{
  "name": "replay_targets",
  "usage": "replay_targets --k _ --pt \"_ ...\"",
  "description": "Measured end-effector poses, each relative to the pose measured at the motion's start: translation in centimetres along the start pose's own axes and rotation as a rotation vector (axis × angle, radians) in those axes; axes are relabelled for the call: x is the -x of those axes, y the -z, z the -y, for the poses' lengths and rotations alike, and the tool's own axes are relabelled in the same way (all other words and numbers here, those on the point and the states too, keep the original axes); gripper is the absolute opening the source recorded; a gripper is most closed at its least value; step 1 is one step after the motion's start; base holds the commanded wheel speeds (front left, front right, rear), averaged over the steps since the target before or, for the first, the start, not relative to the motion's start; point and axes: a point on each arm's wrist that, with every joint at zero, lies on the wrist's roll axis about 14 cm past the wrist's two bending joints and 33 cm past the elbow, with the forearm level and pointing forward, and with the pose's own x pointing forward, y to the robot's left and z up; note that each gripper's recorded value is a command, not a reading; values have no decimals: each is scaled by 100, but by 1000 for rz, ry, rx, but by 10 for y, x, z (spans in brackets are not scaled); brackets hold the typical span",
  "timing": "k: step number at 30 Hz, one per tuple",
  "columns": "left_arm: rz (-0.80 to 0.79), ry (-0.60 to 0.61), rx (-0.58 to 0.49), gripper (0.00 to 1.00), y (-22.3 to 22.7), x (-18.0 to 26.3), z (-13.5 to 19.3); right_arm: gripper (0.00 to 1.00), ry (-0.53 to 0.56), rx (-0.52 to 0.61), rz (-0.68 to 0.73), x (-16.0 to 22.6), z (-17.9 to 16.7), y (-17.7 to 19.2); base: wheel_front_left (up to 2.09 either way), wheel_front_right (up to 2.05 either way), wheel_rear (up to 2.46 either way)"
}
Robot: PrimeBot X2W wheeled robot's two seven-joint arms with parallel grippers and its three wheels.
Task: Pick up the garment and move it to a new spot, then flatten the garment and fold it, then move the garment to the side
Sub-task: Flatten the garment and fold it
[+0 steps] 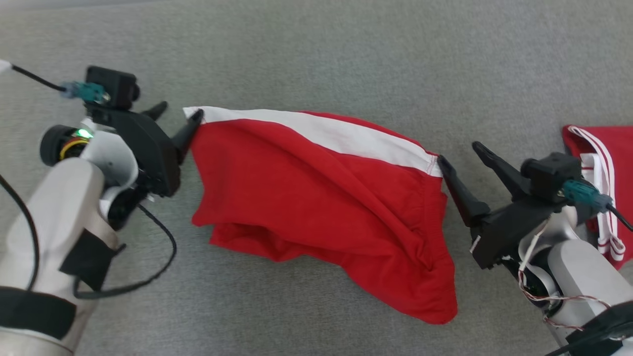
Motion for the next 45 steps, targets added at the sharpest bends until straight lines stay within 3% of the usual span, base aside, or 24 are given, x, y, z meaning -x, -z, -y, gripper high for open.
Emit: replay_targets --k 8,9,10,11,23,31,32,33,39,45 --pt "-109 65 52 100 26 -27 10 100 -20 -8 -38 -3 4 15 0 0 0" --pt "-109 70 50 45 26 -29 10 53 -25 -9 -42 -3 3 17 0 0 0" --pt "-108 74 54 0 26 -29 10 30 -30 -15 -36 -4 2 16 0 0 0" --pt "-99 77 60 0 25 -30 10 0 -34 -18 -33 -4 2 16 0 0 0" --pt "-4 97 20 0 -8 -18 11 0 -11 -4 74 -4 18 -13 0 0 0" --pt "18 99 13 0 -18 -7 13 0 67 45 270 8 36 -64 0 0 0" --pt "21 102 19 0 -19 -4 14 62 86 54 338 15 36 -79 0 0 0" --pt "18 102 21 0 -18 -3 15 100 96 61 366 19 36 -86 0 0 0" --pt "12 105 21 0 -17 3 19 100 131 88 474 48 21 -106 0 0 0" --pt "6 107 26 0 -14 10 24 100 183 80 472 77 8 -98 0 0 0"
